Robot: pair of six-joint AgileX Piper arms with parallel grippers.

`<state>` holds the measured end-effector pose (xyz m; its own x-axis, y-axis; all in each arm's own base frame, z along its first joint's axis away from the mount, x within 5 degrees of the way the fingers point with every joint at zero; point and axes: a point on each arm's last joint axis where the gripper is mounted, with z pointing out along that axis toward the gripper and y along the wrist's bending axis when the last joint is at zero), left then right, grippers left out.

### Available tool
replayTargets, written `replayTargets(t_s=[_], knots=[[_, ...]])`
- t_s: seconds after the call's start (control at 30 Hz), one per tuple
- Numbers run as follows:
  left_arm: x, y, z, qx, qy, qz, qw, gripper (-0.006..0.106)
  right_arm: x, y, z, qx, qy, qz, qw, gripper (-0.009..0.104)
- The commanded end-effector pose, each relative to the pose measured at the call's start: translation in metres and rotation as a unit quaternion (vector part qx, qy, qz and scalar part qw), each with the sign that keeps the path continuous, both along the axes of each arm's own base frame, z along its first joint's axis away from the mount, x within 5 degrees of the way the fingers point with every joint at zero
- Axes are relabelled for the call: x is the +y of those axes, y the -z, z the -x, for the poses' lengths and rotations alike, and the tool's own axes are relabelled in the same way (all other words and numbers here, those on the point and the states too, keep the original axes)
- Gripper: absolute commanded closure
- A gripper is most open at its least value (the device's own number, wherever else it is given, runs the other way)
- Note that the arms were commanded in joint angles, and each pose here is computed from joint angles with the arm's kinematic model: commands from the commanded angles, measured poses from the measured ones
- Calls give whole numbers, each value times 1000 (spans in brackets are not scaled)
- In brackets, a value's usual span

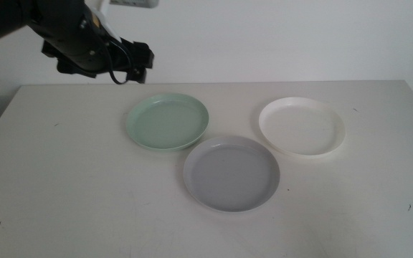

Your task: Stack the three bowls on top of each other.

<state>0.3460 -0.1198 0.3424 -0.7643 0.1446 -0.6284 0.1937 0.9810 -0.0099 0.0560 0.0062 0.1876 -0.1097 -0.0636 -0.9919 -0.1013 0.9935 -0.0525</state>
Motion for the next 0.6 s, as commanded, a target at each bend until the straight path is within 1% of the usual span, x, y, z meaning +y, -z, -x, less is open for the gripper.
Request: replayTargets(t_s=[0.0,0.13,0.27,0.37,0.57], knots=[[10,-30,0,-53,-20,15,998,9,-1,-10,2,-54,8,6,998,36],[22,-35,-19,-58,-40,22,997,9,-1,-10,2,-54,8,6,998,36],[28,-31,-40,-49,-36,28,998,9,-1,-10,2,-54,8,5,998,36],[30,-20,-58,-35,-28,38,998,9,-1,-10,2,-54,8,5,998,36],[34,10,-91,-12,-39,36,999,9,-1,-10,2,-54,8,5,998,36]])
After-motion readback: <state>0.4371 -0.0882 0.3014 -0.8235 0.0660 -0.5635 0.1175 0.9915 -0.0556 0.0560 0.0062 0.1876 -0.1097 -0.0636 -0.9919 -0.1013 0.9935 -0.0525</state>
